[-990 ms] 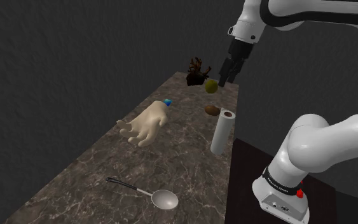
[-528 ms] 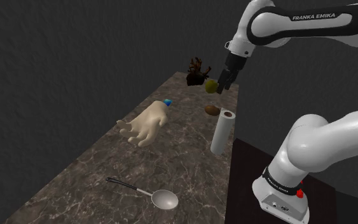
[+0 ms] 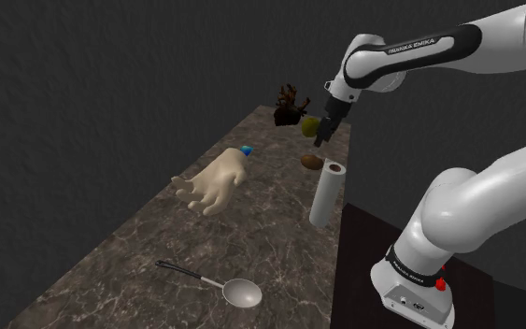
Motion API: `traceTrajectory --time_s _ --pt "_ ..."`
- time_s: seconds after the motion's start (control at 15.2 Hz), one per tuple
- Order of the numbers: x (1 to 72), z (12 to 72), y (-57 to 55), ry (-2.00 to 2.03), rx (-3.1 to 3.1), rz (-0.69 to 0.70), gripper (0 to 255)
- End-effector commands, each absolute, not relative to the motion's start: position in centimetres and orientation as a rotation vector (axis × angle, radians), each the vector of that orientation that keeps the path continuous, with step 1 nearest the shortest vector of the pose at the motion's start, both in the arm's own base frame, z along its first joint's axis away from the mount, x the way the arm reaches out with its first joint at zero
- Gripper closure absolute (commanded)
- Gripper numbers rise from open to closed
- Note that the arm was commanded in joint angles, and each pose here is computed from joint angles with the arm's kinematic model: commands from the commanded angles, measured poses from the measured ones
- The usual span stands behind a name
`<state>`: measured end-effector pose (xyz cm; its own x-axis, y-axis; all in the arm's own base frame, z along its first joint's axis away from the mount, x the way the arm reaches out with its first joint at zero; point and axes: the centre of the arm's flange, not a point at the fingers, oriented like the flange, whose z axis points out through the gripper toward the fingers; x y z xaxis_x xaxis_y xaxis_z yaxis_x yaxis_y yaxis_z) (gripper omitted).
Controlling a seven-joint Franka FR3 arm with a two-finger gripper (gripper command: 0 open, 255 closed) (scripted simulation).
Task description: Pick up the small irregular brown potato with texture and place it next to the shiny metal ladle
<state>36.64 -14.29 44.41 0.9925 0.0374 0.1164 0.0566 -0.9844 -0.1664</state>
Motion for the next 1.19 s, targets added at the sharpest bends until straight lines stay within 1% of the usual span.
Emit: traceTrajectory --time_s 0.0,0.66,1.12 --pt "37.4 42.6 -16.1 -0.083 -2.962 -0.175 0" --pt "41.8 33.2 -24.8 -0.135 -2.933 -0.197 0" --pt "42.3 29.9 -24.3 -0.136 -2.932 -0.197 0"
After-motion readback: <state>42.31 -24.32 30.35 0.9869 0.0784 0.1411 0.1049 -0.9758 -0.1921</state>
